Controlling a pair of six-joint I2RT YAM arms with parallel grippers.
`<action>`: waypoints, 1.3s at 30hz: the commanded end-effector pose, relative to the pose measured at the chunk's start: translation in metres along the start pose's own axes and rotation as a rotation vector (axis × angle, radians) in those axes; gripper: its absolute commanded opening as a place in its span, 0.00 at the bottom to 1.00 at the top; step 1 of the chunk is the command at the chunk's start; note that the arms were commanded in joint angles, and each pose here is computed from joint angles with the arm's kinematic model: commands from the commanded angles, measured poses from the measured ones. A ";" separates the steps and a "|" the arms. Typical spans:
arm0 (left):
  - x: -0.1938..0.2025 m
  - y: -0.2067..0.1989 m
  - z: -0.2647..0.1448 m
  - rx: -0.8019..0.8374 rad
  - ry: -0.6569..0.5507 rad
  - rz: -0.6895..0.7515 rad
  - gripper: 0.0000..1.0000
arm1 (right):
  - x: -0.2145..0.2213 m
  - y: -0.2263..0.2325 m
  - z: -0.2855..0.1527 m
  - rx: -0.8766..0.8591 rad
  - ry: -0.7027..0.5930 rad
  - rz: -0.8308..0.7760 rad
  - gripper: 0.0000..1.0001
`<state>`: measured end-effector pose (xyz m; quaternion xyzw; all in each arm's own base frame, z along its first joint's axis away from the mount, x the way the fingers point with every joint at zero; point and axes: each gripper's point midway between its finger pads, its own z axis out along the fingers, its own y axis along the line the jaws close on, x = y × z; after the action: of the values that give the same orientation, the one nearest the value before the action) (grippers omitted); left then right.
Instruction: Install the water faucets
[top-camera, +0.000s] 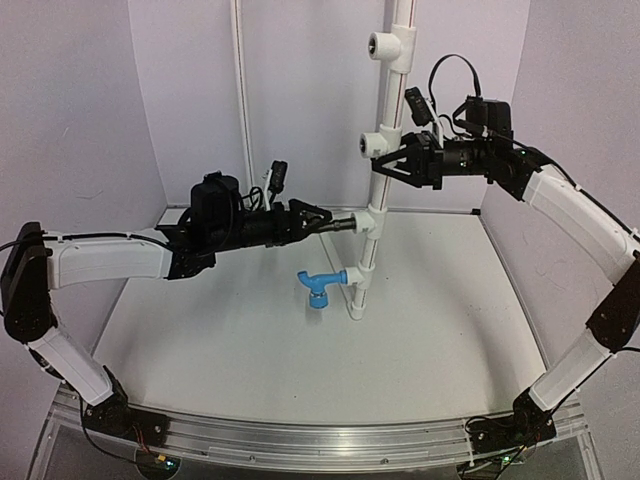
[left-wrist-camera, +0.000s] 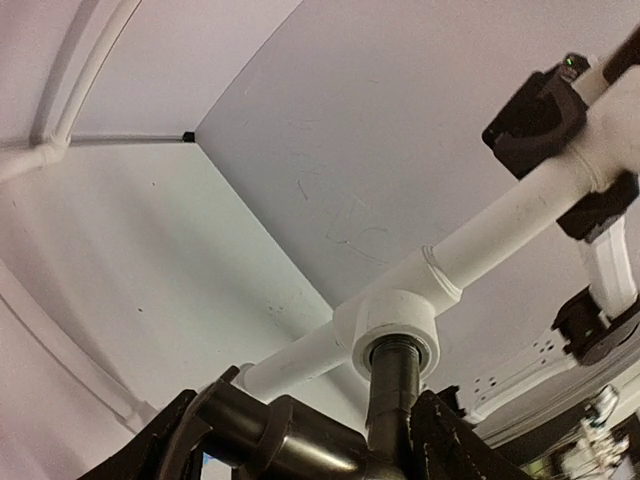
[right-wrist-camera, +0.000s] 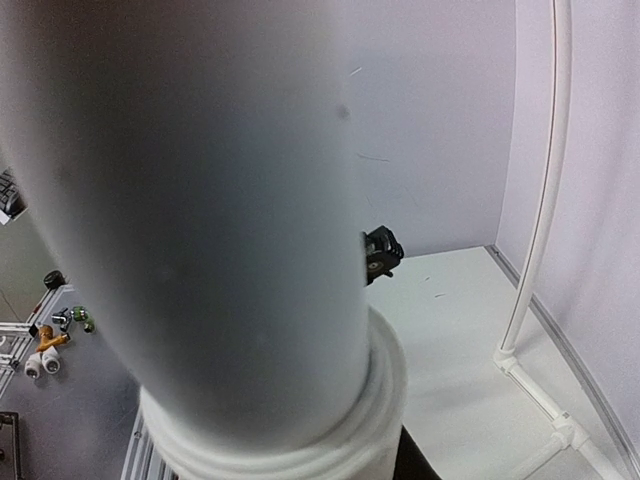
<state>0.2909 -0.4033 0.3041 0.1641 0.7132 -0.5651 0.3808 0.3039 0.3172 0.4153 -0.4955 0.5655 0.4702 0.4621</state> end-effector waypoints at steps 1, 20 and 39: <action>-0.014 -0.049 -0.019 0.099 0.019 0.440 0.65 | 0.048 -0.008 -0.003 0.043 0.119 0.223 0.00; -0.014 -0.046 -0.047 -0.037 0.106 0.657 0.95 | 0.048 -0.009 -0.003 0.056 0.122 0.223 0.00; -0.067 -0.050 -0.079 -0.026 0.204 -0.265 0.96 | 0.051 -0.007 -0.004 0.051 0.125 0.232 0.00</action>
<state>0.2460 -0.3335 0.3847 0.1937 0.7639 -0.5226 0.3253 0.3005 0.3162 0.4152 -0.4959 0.5654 0.4686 0.4636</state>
